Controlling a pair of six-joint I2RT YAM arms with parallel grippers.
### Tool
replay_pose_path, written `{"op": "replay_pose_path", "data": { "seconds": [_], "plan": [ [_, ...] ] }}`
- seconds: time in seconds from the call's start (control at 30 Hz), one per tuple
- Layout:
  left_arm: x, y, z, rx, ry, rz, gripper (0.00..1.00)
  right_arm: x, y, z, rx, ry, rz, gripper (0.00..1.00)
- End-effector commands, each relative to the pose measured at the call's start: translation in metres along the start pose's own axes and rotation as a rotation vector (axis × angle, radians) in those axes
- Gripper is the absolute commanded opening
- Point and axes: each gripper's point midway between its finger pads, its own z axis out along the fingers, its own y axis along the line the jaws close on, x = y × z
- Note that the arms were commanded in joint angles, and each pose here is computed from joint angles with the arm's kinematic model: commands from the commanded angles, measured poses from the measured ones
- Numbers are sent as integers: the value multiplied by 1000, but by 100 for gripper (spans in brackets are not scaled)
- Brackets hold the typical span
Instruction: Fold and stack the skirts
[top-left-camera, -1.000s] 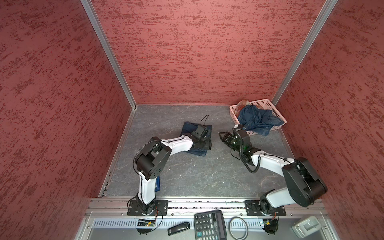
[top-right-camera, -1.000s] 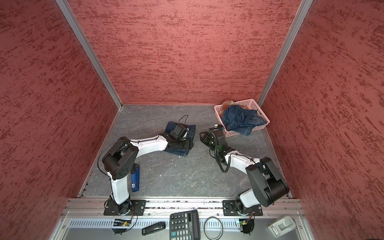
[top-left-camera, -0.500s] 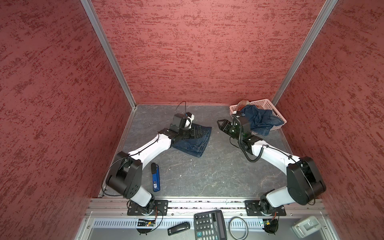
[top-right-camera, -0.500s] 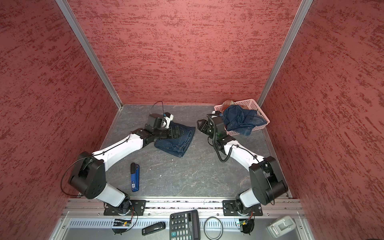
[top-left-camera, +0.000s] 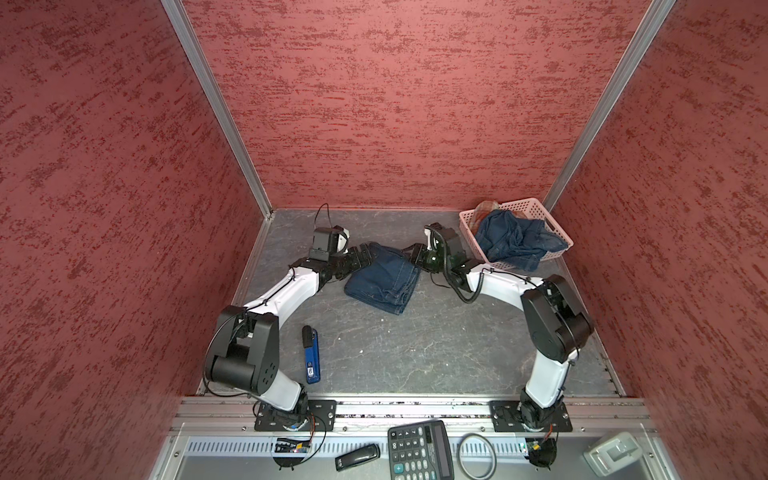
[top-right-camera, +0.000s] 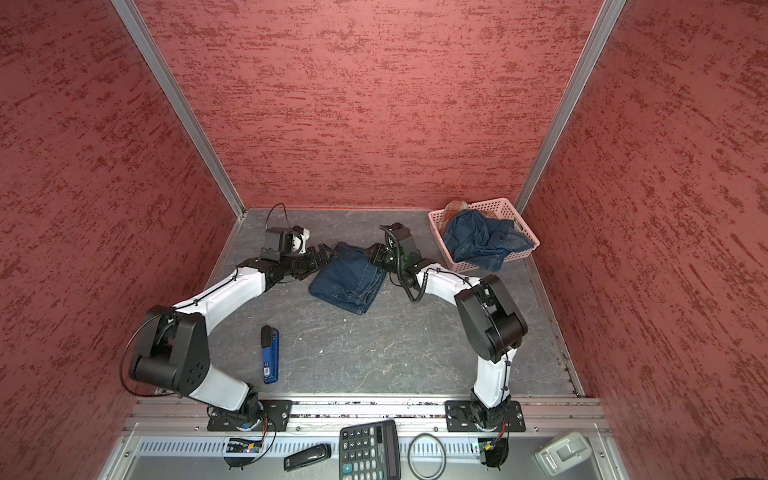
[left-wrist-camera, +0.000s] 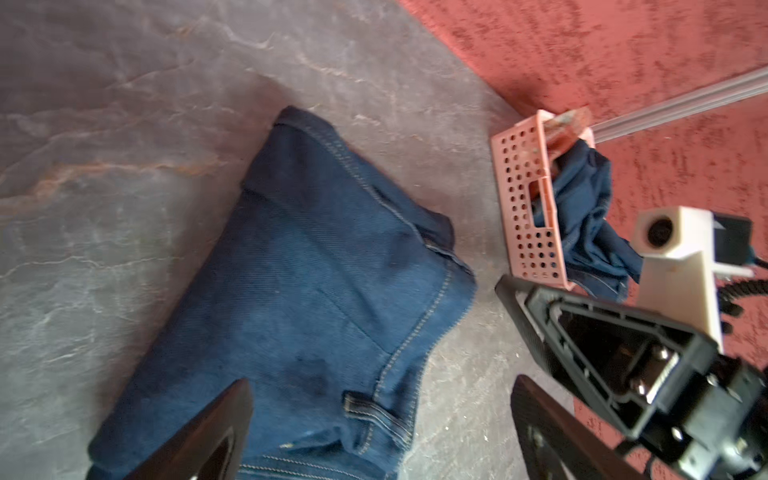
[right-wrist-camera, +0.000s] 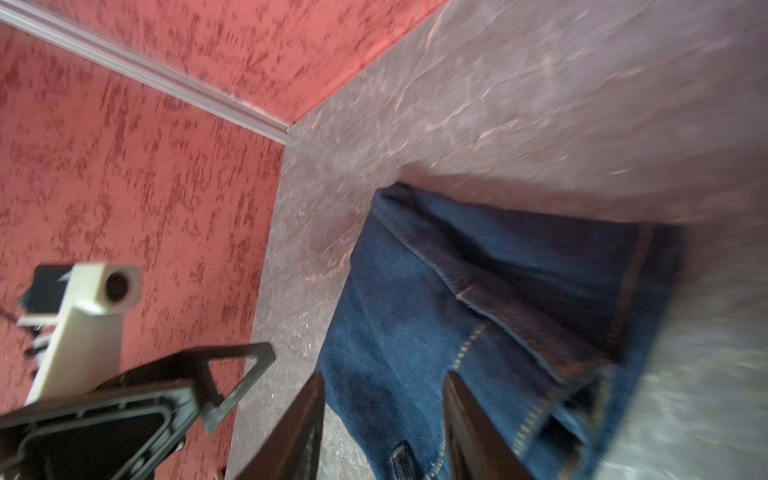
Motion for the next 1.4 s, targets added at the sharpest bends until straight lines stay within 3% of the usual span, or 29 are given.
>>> {"op": "replay_pose_path", "data": {
  "seconds": [0.0, 0.2, 0.47, 0.93, 1.37],
  "plan": [
    [-3, -4, 8, 23, 17, 1, 99, 8, 0, 12, -52, 42, 38, 41],
    [19, 23, 35, -34, 90, -34, 100, 31, -43, 30, -5, 74, 105, 31],
    [68, 86, 57, -186, 196, -123, 100, 56, -115, 23, 213, 92, 138, 21],
    [136, 133, 59, -325, 332, -224, 98, 41, -142, 28, 325, 98, 86, 21],
    [194, 110, 52, -333, 443, -194, 91, 18, -129, 47, 313, 118, -18, 34]
  ]
}}
